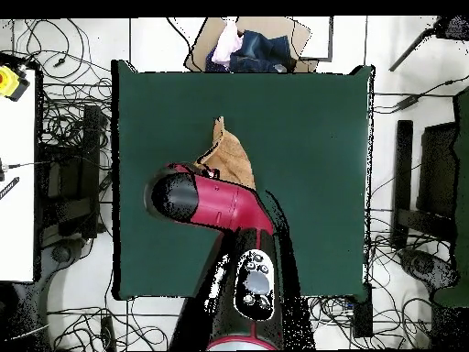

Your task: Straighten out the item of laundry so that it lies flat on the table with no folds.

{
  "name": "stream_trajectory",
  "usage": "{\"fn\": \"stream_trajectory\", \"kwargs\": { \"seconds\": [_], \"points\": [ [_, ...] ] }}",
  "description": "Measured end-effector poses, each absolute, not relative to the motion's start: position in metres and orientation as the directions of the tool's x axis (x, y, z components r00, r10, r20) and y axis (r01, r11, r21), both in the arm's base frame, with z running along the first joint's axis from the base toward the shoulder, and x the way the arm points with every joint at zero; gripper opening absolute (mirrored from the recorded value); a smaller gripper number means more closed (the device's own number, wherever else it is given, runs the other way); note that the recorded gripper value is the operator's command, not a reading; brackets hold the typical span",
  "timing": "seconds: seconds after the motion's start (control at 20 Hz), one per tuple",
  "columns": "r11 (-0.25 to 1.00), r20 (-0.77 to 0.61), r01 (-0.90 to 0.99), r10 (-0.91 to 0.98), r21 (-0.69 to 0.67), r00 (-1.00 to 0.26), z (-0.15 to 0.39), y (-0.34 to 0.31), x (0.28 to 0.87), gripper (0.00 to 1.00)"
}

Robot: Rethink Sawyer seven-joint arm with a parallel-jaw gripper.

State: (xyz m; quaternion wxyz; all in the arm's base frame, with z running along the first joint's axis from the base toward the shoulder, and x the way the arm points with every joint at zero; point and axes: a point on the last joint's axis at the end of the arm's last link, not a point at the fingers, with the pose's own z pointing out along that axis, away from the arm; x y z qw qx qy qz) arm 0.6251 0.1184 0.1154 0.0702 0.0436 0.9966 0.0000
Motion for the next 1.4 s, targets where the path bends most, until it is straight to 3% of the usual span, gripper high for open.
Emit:
{"fn": "stream_trajectory", "kwargs": {
  "seconds": [0.75, 1.05, 1.4],
  "points": [
    [0.996, 0.108, 0.082, 0.077, 0.044, -0.991, 0.16, 0.122, 0.62, 1.0],
    [0.996, 0.083, 0.083, 0.079, 0.043, -0.993, 0.165, 0.12, 0.627, 1.0],
    [0.995, -0.008, 0.101, 0.102, 0.016, -0.995, 0.133, 0.104, 0.64, 1.0]
  ]
}}
